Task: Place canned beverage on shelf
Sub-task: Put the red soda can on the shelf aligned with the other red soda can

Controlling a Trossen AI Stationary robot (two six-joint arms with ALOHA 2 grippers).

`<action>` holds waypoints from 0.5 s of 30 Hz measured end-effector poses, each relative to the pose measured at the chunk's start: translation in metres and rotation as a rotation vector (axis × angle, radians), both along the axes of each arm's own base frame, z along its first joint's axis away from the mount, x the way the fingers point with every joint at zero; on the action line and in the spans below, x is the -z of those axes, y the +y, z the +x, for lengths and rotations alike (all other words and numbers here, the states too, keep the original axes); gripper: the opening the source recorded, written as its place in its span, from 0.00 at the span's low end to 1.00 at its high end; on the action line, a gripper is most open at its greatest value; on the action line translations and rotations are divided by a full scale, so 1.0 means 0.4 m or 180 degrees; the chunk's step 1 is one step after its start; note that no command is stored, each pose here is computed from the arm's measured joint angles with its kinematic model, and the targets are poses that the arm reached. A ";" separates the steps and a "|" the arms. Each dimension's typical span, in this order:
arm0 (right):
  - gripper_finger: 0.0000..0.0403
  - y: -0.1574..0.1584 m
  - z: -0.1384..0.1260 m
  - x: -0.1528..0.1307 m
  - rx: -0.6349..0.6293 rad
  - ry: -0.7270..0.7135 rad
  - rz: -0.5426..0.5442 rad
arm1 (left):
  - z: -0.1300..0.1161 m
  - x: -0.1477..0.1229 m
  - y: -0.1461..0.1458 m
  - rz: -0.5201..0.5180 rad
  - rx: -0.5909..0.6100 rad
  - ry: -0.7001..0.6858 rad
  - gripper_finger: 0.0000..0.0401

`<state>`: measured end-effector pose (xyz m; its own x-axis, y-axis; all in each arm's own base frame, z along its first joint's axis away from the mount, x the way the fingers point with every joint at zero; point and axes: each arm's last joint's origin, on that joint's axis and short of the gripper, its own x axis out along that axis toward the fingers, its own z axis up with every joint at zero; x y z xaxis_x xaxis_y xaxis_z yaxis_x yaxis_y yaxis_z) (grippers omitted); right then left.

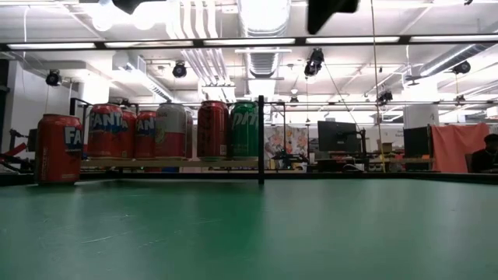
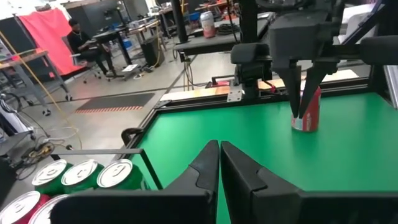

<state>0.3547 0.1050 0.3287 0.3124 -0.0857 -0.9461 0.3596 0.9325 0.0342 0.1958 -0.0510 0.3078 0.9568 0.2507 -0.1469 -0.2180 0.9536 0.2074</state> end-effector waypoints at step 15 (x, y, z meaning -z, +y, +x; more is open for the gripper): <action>0.03 0.083 -0.120 -0.006 0.0564 0.0632 0.0091 | 0.001 -0.006 0.000 -0.0220 -0.0031 -0.0083 0.00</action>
